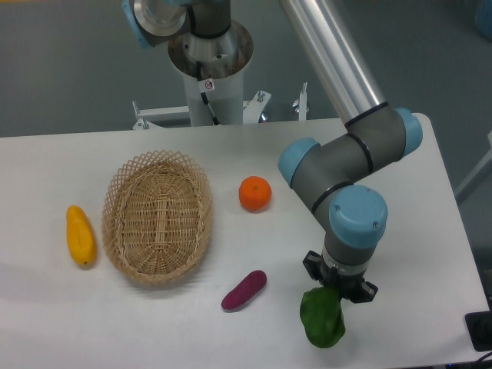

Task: Pick up the green vegetable from the table
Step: 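Lift the grasped bok choy up off the table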

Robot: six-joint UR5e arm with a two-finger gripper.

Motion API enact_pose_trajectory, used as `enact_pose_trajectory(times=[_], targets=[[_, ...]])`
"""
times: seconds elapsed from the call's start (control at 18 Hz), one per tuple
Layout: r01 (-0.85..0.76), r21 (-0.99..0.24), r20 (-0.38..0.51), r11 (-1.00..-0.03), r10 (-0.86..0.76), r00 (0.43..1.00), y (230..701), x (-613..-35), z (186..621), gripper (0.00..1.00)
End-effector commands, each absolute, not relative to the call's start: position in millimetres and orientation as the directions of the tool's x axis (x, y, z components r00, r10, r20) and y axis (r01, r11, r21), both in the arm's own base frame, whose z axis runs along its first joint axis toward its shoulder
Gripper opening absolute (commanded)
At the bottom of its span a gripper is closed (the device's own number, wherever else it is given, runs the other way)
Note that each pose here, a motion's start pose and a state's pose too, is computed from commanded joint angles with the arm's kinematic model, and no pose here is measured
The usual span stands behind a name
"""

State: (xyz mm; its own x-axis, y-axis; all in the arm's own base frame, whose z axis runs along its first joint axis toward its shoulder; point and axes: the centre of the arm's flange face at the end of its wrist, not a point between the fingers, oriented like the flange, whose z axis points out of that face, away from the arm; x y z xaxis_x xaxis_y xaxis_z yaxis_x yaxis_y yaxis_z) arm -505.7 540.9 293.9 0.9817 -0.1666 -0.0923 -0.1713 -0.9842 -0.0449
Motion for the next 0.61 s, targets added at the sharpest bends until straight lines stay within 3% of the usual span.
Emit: enact_pose_trajectory(times=[0.39,0.61], targets=[[-0.137,-0.038,-0.089,-0.990,-0.134,0.987,509.5,-529.4,320.6,0.15],[-0.194,-0.027,-0.062,-0.981,-0.192,0.979,495.1,-540.3,332.1,0.13]])
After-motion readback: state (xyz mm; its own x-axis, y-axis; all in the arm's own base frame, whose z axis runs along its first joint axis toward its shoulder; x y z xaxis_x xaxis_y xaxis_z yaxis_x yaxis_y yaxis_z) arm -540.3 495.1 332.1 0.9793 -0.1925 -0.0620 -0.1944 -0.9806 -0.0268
